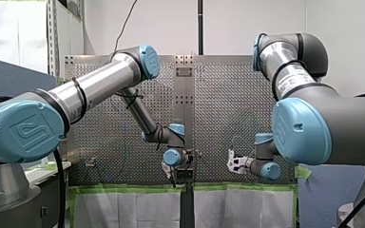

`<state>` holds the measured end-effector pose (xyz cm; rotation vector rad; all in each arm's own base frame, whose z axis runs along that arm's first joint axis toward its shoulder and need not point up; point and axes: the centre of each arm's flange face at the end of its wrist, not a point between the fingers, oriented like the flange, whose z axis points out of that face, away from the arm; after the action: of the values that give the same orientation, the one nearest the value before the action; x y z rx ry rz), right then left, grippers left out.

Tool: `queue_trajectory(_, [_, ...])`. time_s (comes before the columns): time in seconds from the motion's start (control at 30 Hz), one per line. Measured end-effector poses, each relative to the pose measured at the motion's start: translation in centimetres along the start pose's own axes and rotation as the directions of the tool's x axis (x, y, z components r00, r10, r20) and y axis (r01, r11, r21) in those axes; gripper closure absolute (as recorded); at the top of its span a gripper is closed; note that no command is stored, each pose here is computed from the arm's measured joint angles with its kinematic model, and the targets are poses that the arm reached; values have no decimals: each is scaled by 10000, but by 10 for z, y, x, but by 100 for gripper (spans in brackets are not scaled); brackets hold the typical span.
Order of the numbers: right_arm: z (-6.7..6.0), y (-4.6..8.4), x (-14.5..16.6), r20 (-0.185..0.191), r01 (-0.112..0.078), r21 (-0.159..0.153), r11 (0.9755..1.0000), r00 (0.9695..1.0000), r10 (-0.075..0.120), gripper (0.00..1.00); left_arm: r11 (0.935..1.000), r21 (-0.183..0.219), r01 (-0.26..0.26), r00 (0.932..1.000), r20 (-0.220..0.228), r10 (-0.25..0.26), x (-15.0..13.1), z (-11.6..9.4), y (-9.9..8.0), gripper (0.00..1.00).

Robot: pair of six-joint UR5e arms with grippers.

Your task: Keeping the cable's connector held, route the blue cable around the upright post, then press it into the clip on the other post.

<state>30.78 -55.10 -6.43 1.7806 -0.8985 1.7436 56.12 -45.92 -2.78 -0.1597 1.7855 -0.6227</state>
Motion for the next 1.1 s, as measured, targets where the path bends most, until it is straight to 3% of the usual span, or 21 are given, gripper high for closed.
queue_trajectory(0.47, [18, 14, 10, -13, -13, -134, 9999, 10000, 13, 100, 9994, 178, 299, 9995, -120, -297, -3, 3, 4, 100])
queue_trajectory(0.8, [32, 22, 22, -173, 58, -148, 9999, 9998, -61, 100, 9999, 84, 124, 9999, -70, -123, -8, 5, 10, 100])
queue_trajectory(0.87, [34, 24, 24, -203, 58, -159, 9999, 9998, -61, 100, 10000, 30, -20, 10000, -70, 20, -9, 6, 12, 89])
queue_trajectory(0.9, [35, 25, 25, -221, 57, -159, 9999, 9997, -60, 100, 10000, -3, -98, 9999, -68, 98, -9, 6, 13, 89])
queue_trajectory(0.97, [37, 26, 27, -263, 55, -154, 9999, 9996, -59, 100, 9995, -86, -295, 9996, -47, 295, -10, 6, 15, 62])
queue_trajectory(1.0, [38, 27, 28, -281, 56, -155, 9999, 9996, -61, 100, 9993, -112, -364, 9993, -37, 364, -10, 6, 15, 62])
queue_trajectory(1.07, [41, 29, 31, -317, 63, -157, 9999, 9995, -68, 100, 9986, -161, -495, 9988, -24, 495, -11, 6, 15, 29])
queue_trajectory(1.1, [42, 29, 32, -329, 70, -157, 9999, 9994, -75, 100, 9983, -181, -547, 9985, -29, 546, -11, 6, 16, 29])
